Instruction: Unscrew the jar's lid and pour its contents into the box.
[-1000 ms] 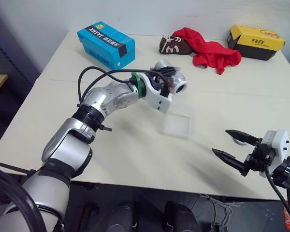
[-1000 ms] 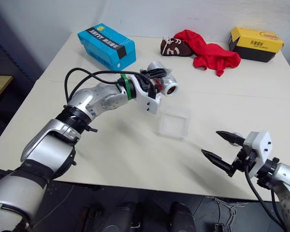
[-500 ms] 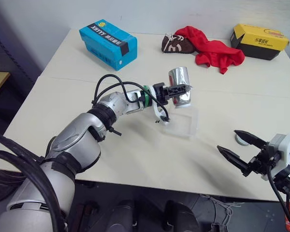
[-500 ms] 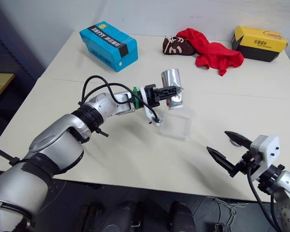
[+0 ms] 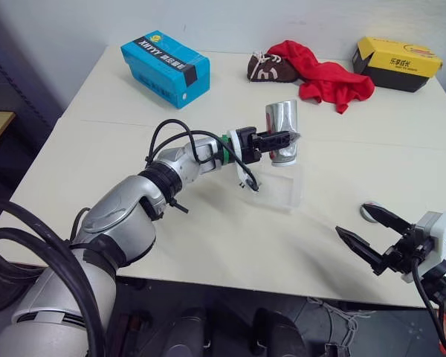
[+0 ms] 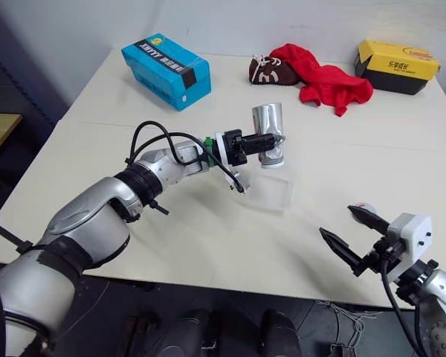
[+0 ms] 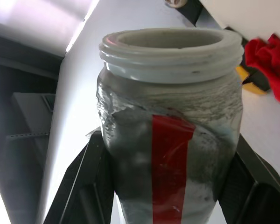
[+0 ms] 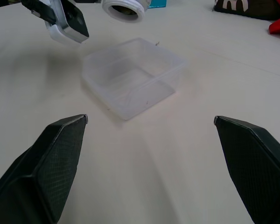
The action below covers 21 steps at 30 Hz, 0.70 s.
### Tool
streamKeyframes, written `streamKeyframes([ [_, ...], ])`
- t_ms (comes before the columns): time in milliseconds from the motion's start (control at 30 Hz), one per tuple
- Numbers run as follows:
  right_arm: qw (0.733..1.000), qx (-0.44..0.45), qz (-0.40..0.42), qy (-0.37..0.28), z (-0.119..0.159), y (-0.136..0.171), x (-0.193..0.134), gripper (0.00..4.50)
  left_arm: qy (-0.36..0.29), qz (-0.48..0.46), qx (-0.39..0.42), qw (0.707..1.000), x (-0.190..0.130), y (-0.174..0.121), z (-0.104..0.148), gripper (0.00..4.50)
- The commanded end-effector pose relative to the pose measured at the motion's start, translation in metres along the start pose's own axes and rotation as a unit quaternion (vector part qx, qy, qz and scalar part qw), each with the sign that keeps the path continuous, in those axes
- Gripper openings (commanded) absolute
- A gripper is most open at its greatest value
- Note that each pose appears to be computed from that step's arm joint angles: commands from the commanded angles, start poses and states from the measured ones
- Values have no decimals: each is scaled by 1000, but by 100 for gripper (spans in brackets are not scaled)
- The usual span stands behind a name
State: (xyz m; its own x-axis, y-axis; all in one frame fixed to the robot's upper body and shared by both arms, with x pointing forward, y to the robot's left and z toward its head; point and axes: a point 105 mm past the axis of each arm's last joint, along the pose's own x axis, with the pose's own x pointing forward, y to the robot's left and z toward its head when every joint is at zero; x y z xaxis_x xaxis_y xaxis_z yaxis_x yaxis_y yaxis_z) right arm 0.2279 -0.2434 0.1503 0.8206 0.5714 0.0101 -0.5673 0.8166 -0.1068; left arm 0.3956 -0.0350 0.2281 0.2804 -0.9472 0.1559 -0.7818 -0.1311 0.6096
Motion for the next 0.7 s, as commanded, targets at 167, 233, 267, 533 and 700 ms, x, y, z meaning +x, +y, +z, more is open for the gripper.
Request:
streamKeyframes([
  [167, 999, 1, -8, -31, 9, -1, -2, 445, 140, -37, -543, 827, -18, -9, -39, 231],
  [233, 999, -2, -6, -35, 10, 0, -3, 445, 142, -45, -648, 747, -23, -14, -44, 231],
  [267, 999, -3, -4, -37, 10, 0, -3, 445, 144, -54, -713, 684, -26, -20, -47, 231],
  [533, 999, -10, -3, -43, 9, 0, -3, 445, 59, -97, -887, 448, -41, -25, -27, 231],
  [700, 999, -17, -3, -47, 10, -1, -3, 445, 80, -89, -857, 502, -39, -24, -30, 231],
])
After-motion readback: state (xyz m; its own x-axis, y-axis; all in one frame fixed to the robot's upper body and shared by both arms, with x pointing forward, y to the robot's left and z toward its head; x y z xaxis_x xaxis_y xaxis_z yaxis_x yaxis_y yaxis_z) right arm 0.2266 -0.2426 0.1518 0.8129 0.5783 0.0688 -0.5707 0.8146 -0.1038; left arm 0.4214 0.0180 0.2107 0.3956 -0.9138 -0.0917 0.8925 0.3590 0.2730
